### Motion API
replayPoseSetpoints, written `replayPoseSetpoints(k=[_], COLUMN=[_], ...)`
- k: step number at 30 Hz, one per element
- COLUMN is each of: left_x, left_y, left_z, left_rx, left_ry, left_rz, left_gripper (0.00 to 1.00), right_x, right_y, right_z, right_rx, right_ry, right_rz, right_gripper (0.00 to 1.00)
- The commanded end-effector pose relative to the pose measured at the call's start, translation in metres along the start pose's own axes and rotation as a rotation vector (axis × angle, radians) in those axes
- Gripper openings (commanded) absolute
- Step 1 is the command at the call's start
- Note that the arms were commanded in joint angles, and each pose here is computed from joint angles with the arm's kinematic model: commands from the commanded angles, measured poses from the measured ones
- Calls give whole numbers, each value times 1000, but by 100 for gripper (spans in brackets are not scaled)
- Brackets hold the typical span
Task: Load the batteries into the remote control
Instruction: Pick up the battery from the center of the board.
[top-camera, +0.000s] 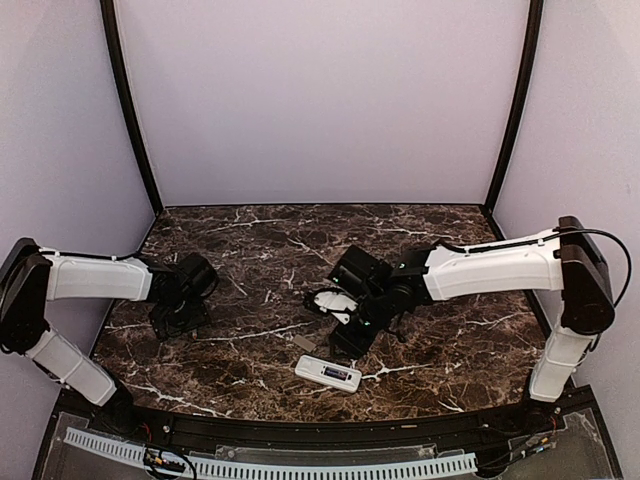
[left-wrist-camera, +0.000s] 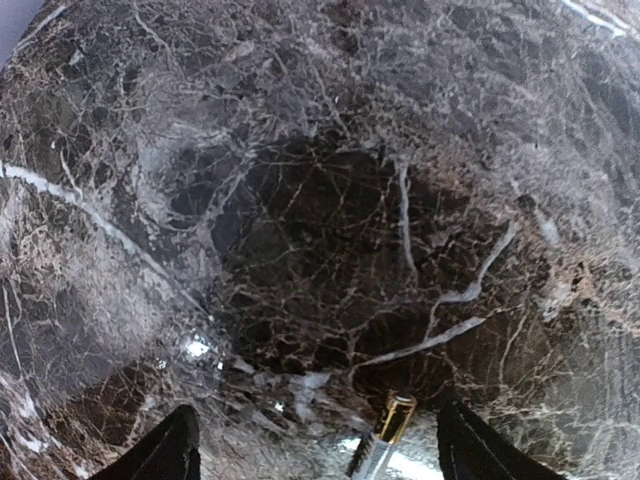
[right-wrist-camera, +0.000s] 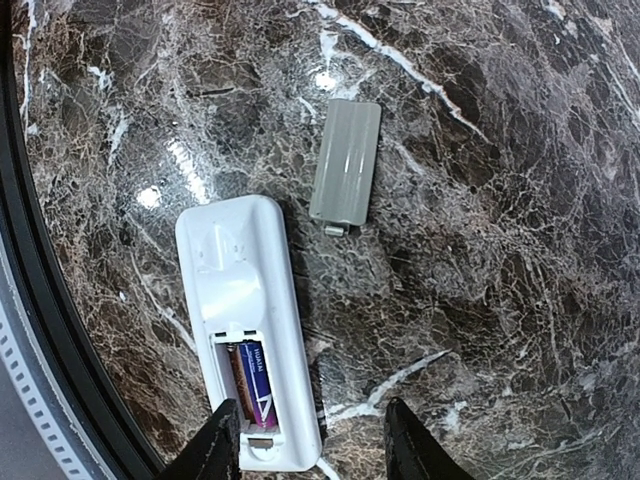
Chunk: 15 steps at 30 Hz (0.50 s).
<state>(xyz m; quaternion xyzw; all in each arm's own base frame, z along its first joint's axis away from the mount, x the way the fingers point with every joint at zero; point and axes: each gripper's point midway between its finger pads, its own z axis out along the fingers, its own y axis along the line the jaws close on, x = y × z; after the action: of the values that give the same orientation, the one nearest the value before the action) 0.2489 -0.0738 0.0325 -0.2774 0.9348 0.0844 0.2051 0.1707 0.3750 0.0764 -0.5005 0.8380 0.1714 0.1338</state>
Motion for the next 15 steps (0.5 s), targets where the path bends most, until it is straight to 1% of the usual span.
replayPoseSetpoints(k=[1,2,3,5,7,12,15], left_x=[9,11,12,15,18,24,28], left_y=[-2,-1,-1,-1,-1,-1,-3], left_z=[9,11,12,13,14,15,19], left_rx=[23,18,16,15,22,40,48], left_ry=[54,65,69,81,93,116,128], left_rz=[-6,-2,-1,6,7,3,10], left_gripper=[72,69,62,53,50,49,43], right_x=[1,0,1,0,0,1,0], right_y=[2,2,2,2,2,1,1], right_z=[-10,-11,-11,-12,-12,-10,-10], right_rx=[14,14,16,16,17,18,20], right_ry=[-17,-20,-20,-20,-18,-8,-6], right_rz=[1,1,2,1,3,-1,-3], right_gripper=[46,46,46,46,46,46,46])
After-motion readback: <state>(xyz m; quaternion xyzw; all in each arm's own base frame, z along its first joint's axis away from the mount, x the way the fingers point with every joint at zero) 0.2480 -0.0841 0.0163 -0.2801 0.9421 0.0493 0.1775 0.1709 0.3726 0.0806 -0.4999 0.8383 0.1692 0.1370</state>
